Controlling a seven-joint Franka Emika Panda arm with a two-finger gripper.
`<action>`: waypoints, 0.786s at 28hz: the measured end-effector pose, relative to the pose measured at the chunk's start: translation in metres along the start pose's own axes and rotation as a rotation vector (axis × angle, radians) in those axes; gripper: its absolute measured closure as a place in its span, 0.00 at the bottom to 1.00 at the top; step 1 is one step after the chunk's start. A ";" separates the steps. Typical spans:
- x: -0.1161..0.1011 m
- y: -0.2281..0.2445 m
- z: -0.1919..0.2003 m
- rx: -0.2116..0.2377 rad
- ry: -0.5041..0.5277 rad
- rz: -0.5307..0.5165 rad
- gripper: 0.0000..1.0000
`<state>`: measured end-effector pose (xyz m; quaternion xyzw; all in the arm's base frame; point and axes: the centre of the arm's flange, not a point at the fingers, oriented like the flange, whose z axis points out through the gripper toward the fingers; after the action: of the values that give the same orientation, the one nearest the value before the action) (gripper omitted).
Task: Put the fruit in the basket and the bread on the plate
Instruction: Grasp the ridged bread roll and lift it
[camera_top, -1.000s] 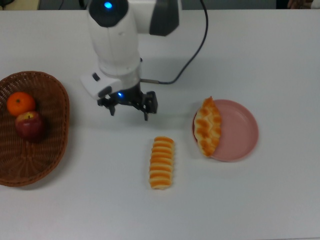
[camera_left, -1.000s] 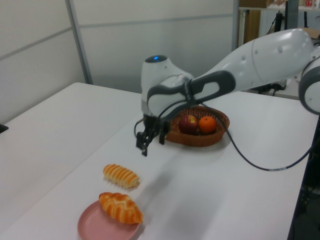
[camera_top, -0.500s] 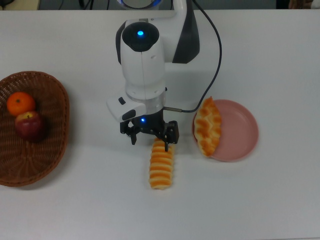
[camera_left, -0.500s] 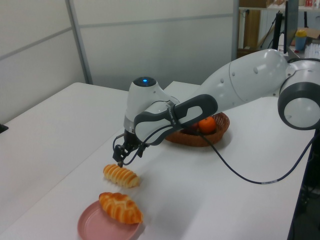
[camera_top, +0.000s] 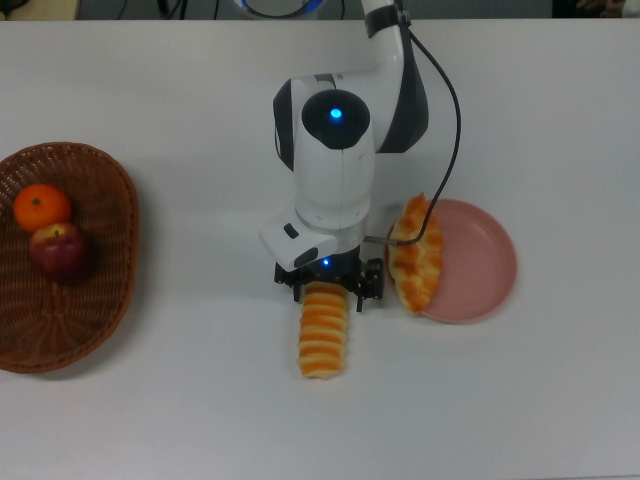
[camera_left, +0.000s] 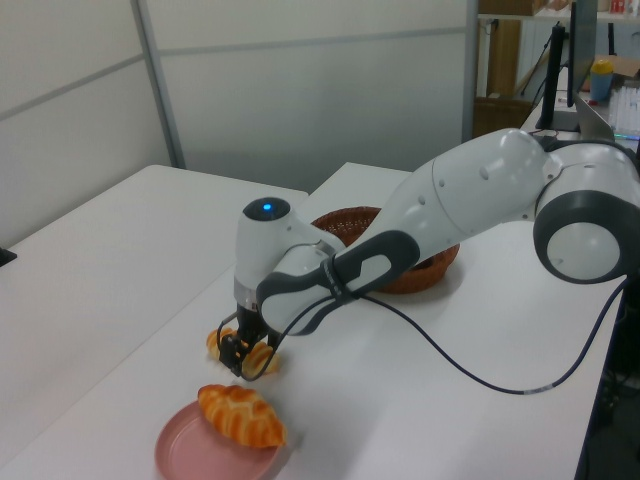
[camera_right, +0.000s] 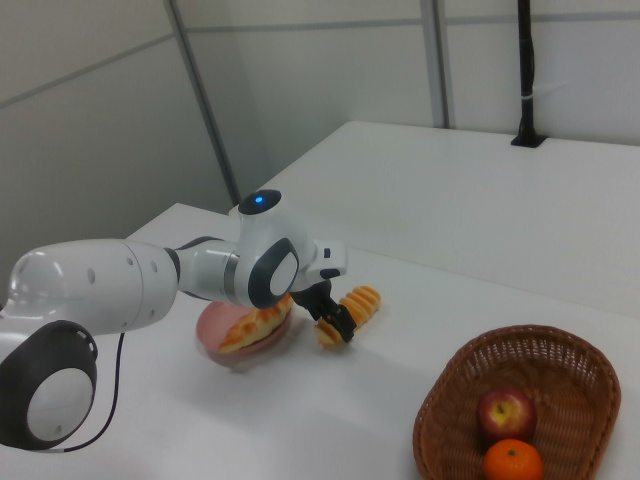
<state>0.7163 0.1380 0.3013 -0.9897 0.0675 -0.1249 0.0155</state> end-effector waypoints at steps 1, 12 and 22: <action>-0.001 0.000 0.004 -0.001 0.002 -0.002 0.08; 0.011 0.002 -0.010 0.009 0.040 0.047 0.49; 0.022 -0.002 -0.071 0.018 0.069 0.051 0.77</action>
<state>0.7199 0.1361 0.3756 -0.9827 0.0919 -0.1590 0.0253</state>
